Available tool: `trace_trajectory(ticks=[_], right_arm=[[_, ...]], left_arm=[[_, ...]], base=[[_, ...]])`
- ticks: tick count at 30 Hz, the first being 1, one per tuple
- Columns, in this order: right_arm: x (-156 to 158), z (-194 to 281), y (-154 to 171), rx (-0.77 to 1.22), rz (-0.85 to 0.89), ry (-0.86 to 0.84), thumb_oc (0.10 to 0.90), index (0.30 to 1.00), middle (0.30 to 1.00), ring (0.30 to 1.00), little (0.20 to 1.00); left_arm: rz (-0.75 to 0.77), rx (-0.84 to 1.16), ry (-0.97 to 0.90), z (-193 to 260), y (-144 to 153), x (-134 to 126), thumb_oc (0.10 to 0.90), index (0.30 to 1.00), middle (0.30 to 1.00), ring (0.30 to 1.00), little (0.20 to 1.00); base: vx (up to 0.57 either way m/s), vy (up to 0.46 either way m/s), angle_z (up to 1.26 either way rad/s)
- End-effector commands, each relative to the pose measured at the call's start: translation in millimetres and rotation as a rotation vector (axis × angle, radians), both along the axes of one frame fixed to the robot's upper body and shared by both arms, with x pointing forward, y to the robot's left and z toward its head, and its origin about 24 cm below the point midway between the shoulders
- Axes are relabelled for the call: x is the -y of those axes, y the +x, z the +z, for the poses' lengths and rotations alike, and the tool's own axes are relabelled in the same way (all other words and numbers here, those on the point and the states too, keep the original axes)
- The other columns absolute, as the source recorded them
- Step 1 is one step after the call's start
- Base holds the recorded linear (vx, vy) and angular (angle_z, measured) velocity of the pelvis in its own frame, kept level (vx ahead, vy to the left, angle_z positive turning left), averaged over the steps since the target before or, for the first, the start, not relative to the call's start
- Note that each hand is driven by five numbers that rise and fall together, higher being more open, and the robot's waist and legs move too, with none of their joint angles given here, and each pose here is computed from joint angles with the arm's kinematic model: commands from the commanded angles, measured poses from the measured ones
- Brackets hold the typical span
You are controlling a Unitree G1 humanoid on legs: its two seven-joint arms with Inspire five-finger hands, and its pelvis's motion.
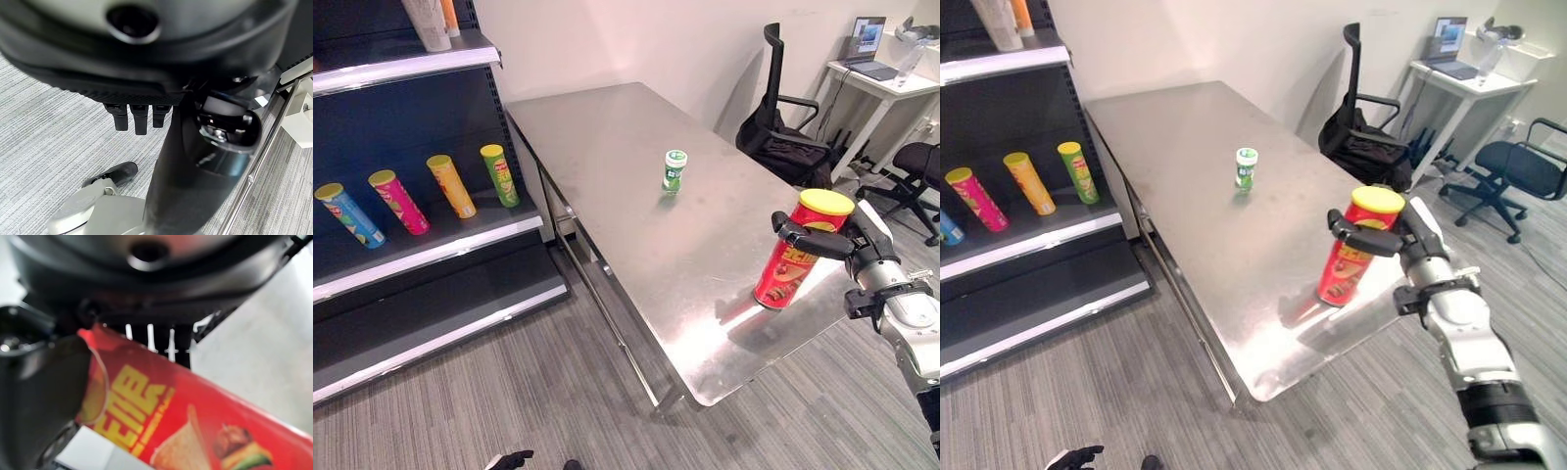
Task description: Put the goods on the table back onto the shelves and tidy them up.
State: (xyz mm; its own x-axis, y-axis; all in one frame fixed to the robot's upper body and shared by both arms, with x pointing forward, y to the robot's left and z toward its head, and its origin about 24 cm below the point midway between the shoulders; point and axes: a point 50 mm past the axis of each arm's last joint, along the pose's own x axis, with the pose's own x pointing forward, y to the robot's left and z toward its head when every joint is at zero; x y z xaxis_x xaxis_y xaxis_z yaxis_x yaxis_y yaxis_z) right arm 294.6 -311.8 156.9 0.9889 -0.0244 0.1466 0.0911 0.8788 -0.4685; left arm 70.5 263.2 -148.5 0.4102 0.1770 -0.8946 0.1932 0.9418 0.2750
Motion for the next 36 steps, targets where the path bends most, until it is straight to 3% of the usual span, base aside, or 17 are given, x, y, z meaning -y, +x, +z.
trace_trajectory(ticks=[1,14,20,30,36], right_arm=[[-17.4,114.5,-8.0,0.541,0.031,-0.070,0.400,0.300,0.300,0.300,0.300],[-52.3,159.5,-47.6,0.958,0.037,-0.031,0.400,0.300,0.300,0.300,0.300],[-50.4,178.5,-63.7,1.103,0.012,0.012,0.400,0.300,0.300,0.300,0.300],[-39.6,185.8,-76.3,1.128,-0.090,-0.105,0.400,0.300,0.300,0.300,0.300],[-45.0,190.8,-56.1,1.076,-0.094,-0.104,0.400,0.300,0.300,0.300,0.300]], left_arm=[[-0.057,0.018,0.041,4.0,11.6,-6.4,0.800,0.900,0.900,0.900,0.900],[0.078,0.022,0.035,2.5,0.7,-8.3,0.800,0.900,0.900,0.900,0.900],[0.075,0.083,0.025,7.8,16.1,-7.7,0.800,0.900,0.900,0.900,0.900],[0.054,0.063,0.065,4.8,14.2,-7.2,0.800,0.900,0.900,0.900,0.900],[0.068,0.076,0.145,14.6,18.9,-31.6,0.800,0.900,0.900,0.900,0.900]], base=[[0.01,-0.058,0.05],[-0.01,-0.088,0.12],[-0.16,-0.032,0.35],[-0.03,0.415,0.49],[-0.06,0.452,0.00]])
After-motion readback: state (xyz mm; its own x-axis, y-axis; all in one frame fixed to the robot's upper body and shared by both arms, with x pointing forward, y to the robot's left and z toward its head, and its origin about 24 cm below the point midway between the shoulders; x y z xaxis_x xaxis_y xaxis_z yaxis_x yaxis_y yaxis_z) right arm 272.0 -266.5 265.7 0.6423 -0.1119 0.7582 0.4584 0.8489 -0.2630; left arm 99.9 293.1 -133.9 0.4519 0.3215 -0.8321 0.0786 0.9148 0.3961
